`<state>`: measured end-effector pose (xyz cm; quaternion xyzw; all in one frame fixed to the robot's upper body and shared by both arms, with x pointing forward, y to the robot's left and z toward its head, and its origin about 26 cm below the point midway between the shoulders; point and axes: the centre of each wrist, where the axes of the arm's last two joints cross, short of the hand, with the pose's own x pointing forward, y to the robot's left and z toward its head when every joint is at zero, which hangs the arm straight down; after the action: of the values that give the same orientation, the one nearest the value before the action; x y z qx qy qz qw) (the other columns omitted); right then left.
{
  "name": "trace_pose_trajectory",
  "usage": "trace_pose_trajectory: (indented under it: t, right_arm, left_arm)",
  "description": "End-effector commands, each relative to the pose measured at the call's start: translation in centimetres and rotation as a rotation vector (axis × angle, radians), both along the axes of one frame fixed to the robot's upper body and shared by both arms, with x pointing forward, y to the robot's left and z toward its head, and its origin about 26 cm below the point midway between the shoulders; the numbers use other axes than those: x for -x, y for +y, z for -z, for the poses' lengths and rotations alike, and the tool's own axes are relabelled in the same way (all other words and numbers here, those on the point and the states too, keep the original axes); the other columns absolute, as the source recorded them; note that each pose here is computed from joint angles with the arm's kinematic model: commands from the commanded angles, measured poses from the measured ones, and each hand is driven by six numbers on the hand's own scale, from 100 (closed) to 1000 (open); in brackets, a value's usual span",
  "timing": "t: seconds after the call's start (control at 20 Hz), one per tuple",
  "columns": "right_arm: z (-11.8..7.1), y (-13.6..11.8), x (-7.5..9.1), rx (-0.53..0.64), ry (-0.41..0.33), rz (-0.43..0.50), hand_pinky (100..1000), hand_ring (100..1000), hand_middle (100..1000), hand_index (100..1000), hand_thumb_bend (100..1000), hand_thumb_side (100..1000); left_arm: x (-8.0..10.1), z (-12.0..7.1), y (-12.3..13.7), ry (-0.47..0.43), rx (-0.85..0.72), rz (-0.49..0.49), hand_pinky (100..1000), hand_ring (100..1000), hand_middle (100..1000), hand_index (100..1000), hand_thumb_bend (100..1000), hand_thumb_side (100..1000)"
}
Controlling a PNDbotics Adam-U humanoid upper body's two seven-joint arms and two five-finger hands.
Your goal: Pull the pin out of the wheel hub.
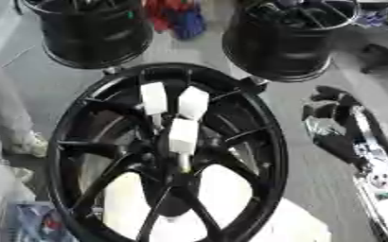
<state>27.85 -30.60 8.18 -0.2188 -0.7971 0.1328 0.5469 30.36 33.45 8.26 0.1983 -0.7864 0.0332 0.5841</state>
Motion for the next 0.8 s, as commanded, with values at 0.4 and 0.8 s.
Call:
trace_pose_trajectory:
  t: [0.4, 0.8]
  right_arm:
    - [-12.6, -2.3, 0.0, 0.481, -0.202, -0.229, 743, 646, 750, 877, 234, 231]
    - [-19.4, 0.8, -1.4, 0.78, -0.181, -0.663, 781, 732, 806, 904, 278, 233]
  left_arm:
    - [-0.1, -1.1, 0.0, -0.027, -0.036, 0.028, 573, 649, 668, 740, 419, 263]
    - [-0.3, -1.3, -0.3, -0.022, -0.054, 0.061, 574, 650, 669, 741, 424, 266]
